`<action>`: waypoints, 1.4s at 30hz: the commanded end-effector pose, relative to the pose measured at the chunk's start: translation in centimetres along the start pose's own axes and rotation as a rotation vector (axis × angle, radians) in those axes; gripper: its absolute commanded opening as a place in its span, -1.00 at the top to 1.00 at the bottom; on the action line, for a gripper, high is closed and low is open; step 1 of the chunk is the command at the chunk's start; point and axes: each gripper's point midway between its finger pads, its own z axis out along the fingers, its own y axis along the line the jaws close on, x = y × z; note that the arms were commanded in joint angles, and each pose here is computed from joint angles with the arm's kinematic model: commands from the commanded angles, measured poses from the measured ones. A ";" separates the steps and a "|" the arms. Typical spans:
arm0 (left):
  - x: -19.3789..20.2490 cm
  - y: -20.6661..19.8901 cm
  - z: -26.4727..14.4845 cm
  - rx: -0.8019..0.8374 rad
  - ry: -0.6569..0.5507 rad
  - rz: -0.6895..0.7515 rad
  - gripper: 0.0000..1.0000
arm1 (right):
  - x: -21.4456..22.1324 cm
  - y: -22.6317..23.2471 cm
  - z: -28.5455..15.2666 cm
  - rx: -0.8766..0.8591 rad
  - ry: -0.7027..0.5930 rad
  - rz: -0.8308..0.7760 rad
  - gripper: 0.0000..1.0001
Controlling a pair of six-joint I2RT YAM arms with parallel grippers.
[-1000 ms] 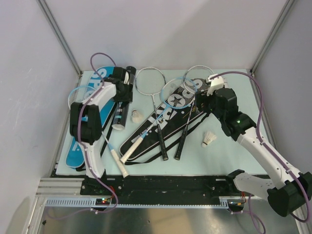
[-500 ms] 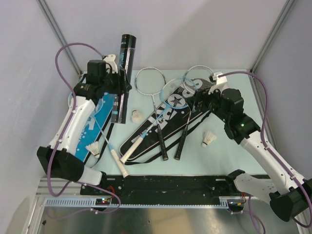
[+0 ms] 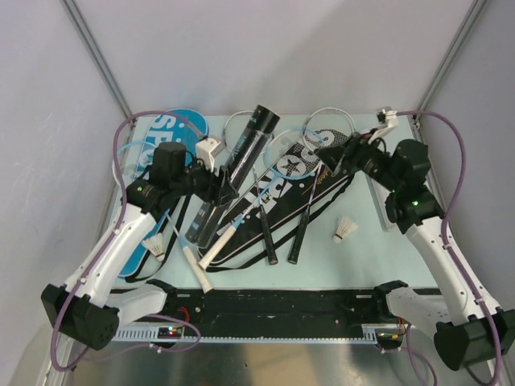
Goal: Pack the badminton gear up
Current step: Open the lid of the shuttle tube.
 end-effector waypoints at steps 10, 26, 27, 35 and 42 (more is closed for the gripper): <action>-0.7 -3.8 -2.0 0.219 -0.136 0.362 0.05 | -0.1 5.1 -3.0 -0.427 0.214 0.129 -0.39; 1.3 -4.0 -1.3 0.277 -0.112 0.438 0.04 | -4.5 7.0 -1.0 -0.437 0.105 0.052 -0.36; 1.2 -4.0 -1.4 0.281 -0.115 0.442 0.04 | -4.6 7.2 -0.7 -0.443 0.105 0.048 -0.36; 0.8 -4.6 -1.8 0.298 -0.138 0.473 0.03 | -2.0 8.5 1.5 -0.488 0.248 0.062 -0.28; 0.8 -4.5 -2.2 0.283 -0.150 0.493 0.06 | -1.4 8.1 2.7 -0.429 0.251 0.068 0.35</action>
